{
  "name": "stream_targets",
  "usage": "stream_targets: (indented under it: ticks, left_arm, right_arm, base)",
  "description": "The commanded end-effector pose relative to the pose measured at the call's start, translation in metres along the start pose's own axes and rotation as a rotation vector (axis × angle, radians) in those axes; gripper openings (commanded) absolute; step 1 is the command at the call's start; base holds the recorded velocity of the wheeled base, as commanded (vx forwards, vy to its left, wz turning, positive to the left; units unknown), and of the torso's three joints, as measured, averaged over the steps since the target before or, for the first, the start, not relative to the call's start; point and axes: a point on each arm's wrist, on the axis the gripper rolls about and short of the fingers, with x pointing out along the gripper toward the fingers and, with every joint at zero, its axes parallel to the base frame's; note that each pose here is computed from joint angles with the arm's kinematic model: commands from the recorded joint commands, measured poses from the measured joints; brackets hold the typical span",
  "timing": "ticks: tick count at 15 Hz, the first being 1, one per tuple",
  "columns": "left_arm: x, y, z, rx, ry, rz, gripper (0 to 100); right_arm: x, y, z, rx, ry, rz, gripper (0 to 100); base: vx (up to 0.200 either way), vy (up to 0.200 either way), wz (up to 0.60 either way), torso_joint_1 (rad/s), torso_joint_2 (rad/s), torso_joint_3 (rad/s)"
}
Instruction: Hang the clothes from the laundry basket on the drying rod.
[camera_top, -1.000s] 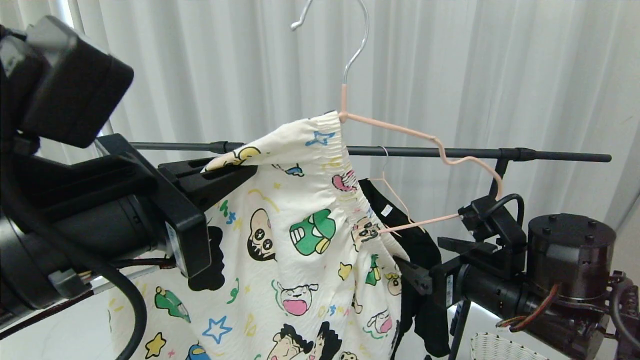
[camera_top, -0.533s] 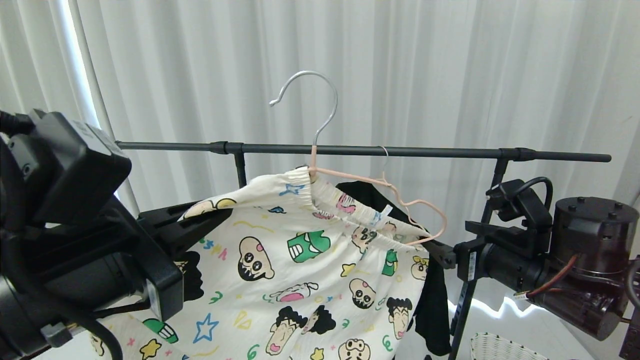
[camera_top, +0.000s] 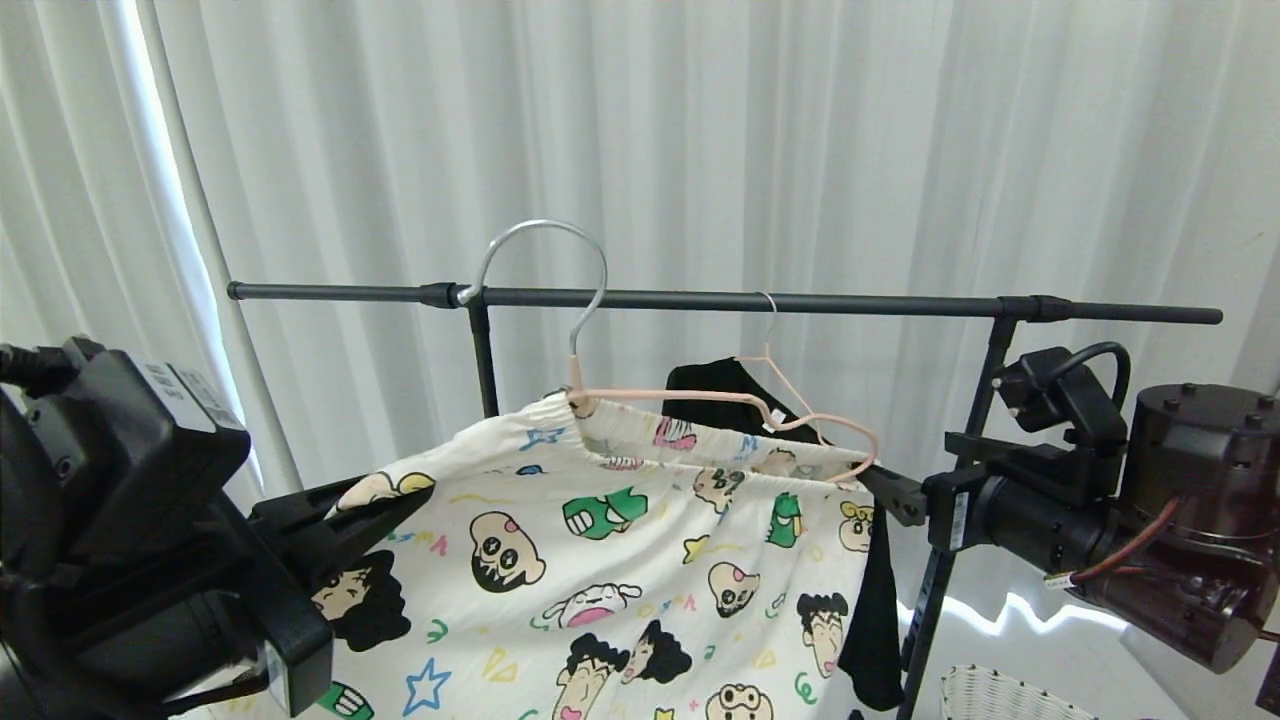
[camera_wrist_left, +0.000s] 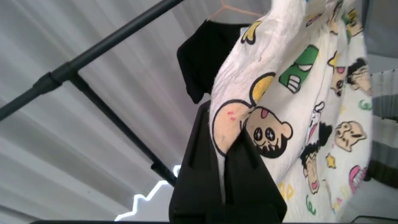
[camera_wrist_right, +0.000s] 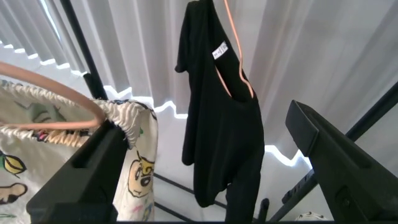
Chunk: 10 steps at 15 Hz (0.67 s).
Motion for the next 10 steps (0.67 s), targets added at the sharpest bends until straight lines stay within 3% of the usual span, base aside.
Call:
stream_targets:
  ticks: [1,7,10]
  left_arm:
    - [-0.003,0.004,-0.002,-0.006,0.002,0.019,0]
    - [0.001,0.009,-0.012,-0.010,0.054,0.061,0]
    - [0.020,0.008,-0.018,0.007,0.162,0.124,0]
  right_arm:
    - [-0.001,0.000,0.001,0.001,-0.006,0.000,100]
    - [-0.003,0.003,0.005,-0.015,-0.022,0.020,100]
    - [-0.028,0.027,0.012,-0.057,-0.005,0.207,100]
  base:
    - [0.000,0.000,0.00,0.000,0.00,0.000]
    - [0.000,0.000,0.00,0.000,0.00,0.000]
    - [0.000,0.000,0.00,0.000,0.00,0.000]
